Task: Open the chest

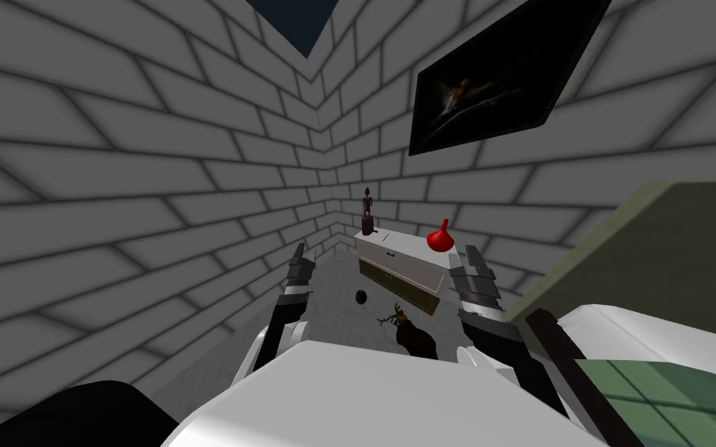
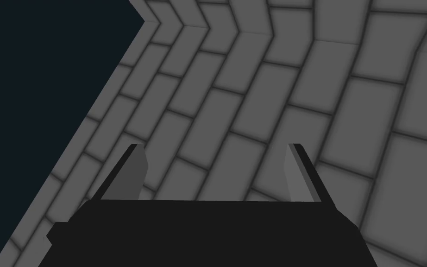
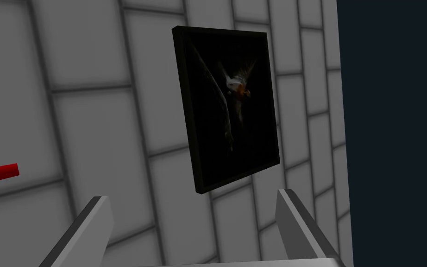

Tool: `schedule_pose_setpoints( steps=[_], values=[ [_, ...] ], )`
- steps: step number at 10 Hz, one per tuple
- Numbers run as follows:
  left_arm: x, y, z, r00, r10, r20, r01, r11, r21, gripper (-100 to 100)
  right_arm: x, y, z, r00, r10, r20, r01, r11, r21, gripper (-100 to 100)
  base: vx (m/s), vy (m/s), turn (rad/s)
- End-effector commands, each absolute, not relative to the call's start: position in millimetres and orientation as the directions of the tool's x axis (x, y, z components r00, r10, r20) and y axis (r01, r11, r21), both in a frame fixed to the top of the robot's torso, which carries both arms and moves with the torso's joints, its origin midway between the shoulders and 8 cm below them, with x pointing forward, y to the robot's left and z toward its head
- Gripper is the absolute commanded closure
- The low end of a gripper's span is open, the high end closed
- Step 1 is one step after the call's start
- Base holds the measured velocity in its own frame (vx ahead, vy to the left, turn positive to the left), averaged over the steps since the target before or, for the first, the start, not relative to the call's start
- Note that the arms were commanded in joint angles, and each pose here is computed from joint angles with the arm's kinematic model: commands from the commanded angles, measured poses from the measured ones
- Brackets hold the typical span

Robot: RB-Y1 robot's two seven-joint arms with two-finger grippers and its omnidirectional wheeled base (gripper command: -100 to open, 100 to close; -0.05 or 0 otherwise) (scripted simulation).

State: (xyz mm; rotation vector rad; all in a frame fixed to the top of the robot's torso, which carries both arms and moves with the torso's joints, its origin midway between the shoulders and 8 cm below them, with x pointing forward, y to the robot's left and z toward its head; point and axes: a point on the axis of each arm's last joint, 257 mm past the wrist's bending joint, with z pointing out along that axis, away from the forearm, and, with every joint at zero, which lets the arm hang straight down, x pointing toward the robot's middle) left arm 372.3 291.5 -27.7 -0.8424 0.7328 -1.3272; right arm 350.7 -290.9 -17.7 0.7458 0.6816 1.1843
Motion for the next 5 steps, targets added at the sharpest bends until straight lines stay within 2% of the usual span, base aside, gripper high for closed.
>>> schedule_pose_setpoints(
  steps=[1, 2, 5],
  values=[
    [372, 292, -28, 0.111, -0.994, 0.015, 0.516, 0.045, -0.855, 0, 351, -291, -18, 0.24, 0.968, -0.078, -0.554, 0.203, 0.807, 0, 0.0, 0.0, 0.0],
    [372, 292, -28, 0.111, -0.994, 0.015, 0.516, 0.045, -0.855, 0, 355, -287, -25, 0.225, 0.967, -0.118, -0.534, 0.223, 0.815, -100, 0.012, 0.01, 0.039],
    [372, 292, -28, 0.112, -0.994, 0.015, 0.516, 0.045, -0.856, 0, 368, -277, -52, 0.185, 0.957, -0.225, -0.46, 0.287, 0.84, -100, 0.021, 0.031, 0.071]
  ],
)
